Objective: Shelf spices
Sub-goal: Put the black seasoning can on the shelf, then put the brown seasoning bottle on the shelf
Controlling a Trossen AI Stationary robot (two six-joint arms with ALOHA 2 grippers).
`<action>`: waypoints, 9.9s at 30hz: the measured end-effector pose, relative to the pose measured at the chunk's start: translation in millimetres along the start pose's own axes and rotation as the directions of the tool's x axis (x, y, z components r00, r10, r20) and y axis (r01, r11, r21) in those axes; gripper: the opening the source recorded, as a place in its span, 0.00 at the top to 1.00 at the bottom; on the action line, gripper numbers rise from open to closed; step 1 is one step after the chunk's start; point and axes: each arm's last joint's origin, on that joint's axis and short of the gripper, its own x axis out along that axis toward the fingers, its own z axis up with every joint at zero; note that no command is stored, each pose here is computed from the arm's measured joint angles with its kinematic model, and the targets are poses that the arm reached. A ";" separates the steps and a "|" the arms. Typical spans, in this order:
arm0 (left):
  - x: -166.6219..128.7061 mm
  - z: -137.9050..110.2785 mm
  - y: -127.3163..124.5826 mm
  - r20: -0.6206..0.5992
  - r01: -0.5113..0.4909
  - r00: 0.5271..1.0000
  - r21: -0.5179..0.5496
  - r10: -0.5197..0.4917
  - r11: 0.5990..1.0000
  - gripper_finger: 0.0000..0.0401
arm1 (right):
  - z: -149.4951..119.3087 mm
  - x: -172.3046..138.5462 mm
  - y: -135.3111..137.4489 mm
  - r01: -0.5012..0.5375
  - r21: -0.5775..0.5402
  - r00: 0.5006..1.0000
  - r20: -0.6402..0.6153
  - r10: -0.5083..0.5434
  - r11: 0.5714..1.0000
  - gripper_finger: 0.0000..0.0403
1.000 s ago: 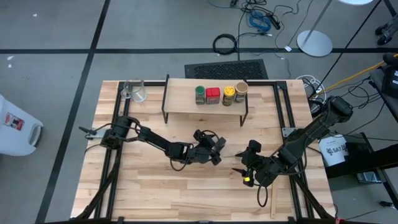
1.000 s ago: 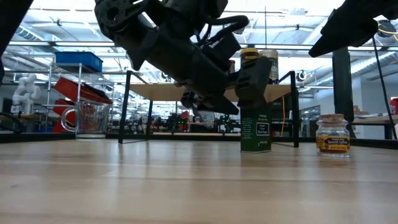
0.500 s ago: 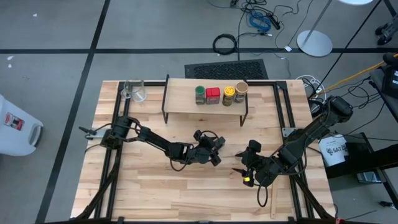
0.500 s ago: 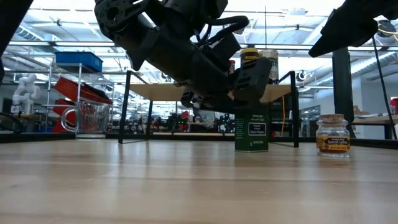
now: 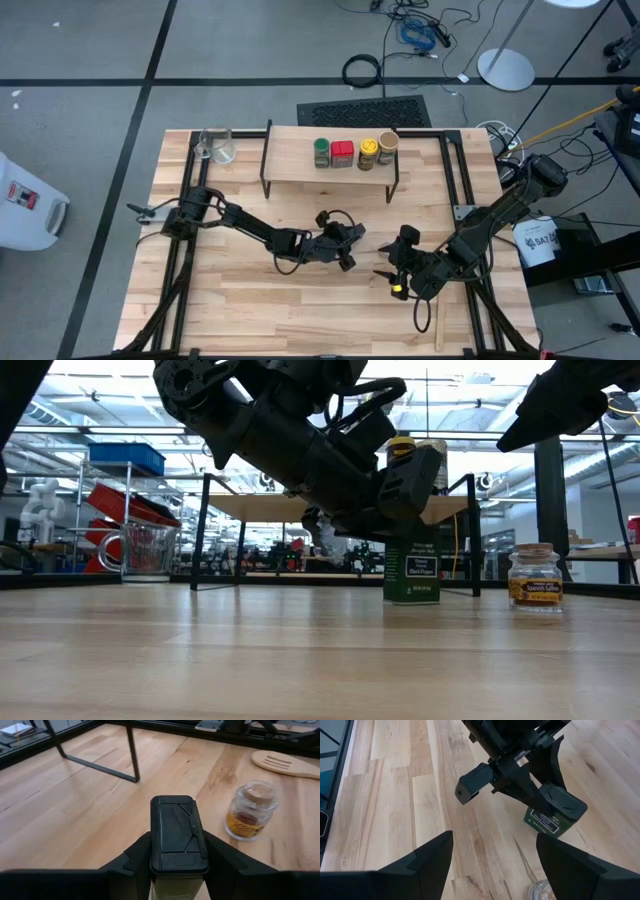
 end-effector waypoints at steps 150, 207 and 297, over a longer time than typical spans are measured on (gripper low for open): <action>-157.4 125.2 255.2 -0.268 0.091 0.963 0.207 -0.033 0.974 0.62 | 0.3 -0.2 1.9 -0.026 0.016 1.000 -0.006 0.026 1.000 0.32; -238.0 77.8 61.0 -0.201 0.167 0.973 0.279 -0.112 0.946 0.80 | -27.8 32.6 -24.9 0.270 -0.054 0.916 -0.295 -0.274 0.961 0.13; -153.4 84.4 25.0 -0.024 0.369 0.929 0.105 -0.369 0.923 0.25 | 139.4 39.0 -15.2 -0.191 -0.152 0.981 -0.072 0.182 0.970 0.57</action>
